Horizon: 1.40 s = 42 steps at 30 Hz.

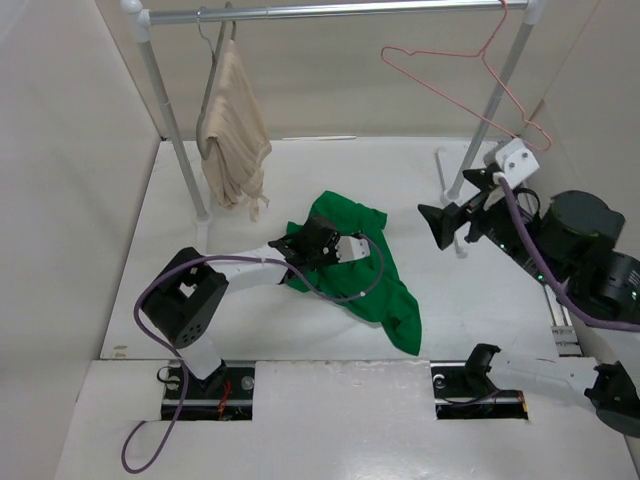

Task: Place the t-shirt on the hanger
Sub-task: Grab a hanger with the right arm

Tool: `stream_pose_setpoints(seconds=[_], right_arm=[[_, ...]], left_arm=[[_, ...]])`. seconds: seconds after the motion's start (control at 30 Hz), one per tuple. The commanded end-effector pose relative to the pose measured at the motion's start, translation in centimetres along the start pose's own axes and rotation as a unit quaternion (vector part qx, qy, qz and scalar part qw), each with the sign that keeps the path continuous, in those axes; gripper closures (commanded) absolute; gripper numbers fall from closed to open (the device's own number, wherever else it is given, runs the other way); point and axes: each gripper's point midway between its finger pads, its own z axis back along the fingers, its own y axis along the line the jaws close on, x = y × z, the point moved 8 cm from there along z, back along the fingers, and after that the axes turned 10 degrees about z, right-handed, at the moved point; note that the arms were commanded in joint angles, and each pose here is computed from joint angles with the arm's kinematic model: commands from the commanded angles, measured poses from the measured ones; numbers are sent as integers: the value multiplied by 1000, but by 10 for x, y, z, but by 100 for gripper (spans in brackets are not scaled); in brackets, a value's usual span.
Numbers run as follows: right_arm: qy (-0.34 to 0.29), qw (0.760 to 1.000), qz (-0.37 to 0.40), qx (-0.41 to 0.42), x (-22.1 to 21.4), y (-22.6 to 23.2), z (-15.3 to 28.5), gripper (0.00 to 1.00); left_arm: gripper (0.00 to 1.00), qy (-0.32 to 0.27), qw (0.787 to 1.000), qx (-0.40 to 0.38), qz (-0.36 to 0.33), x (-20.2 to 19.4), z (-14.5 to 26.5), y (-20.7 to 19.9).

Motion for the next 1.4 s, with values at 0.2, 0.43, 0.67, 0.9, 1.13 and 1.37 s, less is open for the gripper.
stream_pose_setpoints(seconds=[0.2,0.43,0.67,0.9,1.13,1.37], right_arm=[[67,991,37,-110,20,-64,-40,0],[93,986,90,-104,28,-120,-77,0],[94,984,101,-115,19,-166,-91,0],[94,991,81,-43,-38,-210,-107,8],[71,995,70,18,-67,-209,-127,17],[56,995,65,45,-85,-201,-134,56]], left_arm=[[100,-28,997,-42,53,37,24,19],[100,-112,990,-80,41,66,88,23],[100,-141,980,-132,38,67,118,11],[100,-177,977,-114,45,74,135,16],[100,-182,975,-112,55,72,133,14],[100,-206,972,-95,60,78,147,18]])
